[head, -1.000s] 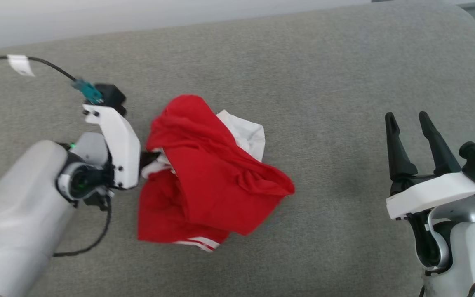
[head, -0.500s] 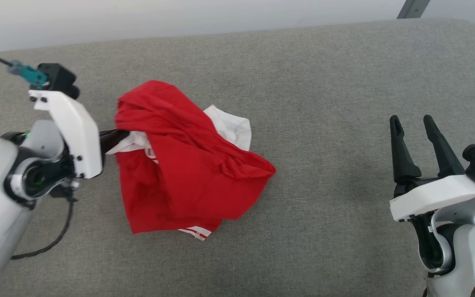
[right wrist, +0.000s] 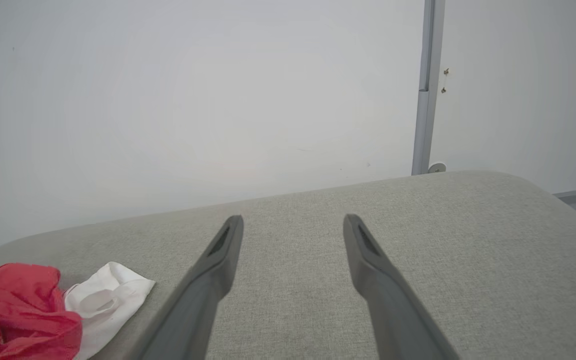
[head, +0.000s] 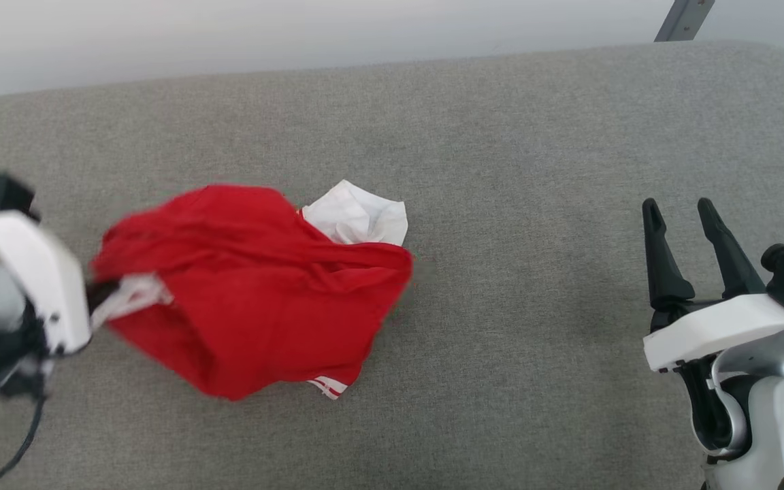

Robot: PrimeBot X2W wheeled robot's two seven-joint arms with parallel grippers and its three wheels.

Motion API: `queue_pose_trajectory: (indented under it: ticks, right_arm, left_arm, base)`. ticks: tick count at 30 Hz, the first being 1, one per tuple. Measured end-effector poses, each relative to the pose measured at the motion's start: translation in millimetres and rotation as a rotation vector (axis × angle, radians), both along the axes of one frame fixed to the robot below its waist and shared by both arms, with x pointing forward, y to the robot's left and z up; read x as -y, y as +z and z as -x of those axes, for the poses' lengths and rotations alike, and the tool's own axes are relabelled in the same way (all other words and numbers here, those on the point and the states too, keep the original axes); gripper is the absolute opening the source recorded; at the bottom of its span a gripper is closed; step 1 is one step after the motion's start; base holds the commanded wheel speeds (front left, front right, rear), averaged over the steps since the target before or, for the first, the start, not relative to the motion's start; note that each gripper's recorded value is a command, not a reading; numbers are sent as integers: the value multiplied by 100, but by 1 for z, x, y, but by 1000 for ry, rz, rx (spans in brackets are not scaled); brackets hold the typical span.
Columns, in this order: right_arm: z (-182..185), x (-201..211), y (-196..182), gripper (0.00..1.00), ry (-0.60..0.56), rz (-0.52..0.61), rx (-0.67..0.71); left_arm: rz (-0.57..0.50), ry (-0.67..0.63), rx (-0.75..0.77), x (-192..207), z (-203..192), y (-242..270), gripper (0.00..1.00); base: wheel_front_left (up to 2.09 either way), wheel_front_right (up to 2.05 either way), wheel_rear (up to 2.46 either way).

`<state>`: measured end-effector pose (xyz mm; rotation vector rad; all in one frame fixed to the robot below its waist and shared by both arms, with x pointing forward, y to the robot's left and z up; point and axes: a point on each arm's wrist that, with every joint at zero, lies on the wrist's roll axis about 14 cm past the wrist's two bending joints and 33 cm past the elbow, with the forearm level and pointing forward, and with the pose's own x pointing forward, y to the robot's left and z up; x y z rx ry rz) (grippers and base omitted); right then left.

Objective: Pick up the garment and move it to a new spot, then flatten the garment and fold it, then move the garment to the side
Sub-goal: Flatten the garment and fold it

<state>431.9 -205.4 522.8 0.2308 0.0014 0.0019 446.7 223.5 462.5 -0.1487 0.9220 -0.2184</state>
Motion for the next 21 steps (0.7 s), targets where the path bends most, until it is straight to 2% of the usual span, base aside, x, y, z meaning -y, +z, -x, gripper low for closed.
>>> queue_pose_trajectory:
  ticks: [5,15,20,21]
  right_arm:
    - [5,3,-5,100,-7,-1,-17]
    - [6,-4,-3,100,12,0,-18]
    - [7,-5,-3,100,17,0,-22]
    - [7,-6,-3,100,18,-1,-21]
  left_arm:
    - [-47,48,-83,-22,28,-21,0]
    - [-92,76,-274,-31,82,-71,0]
    - [-73,89,-261,-30,83,-73,0]
    - [-60,97,-241,-28,79,-71,3]
  base:
    - [0,0,0]
    - [0,0,0]
    - [0,0,0]
    - [0,0,0]
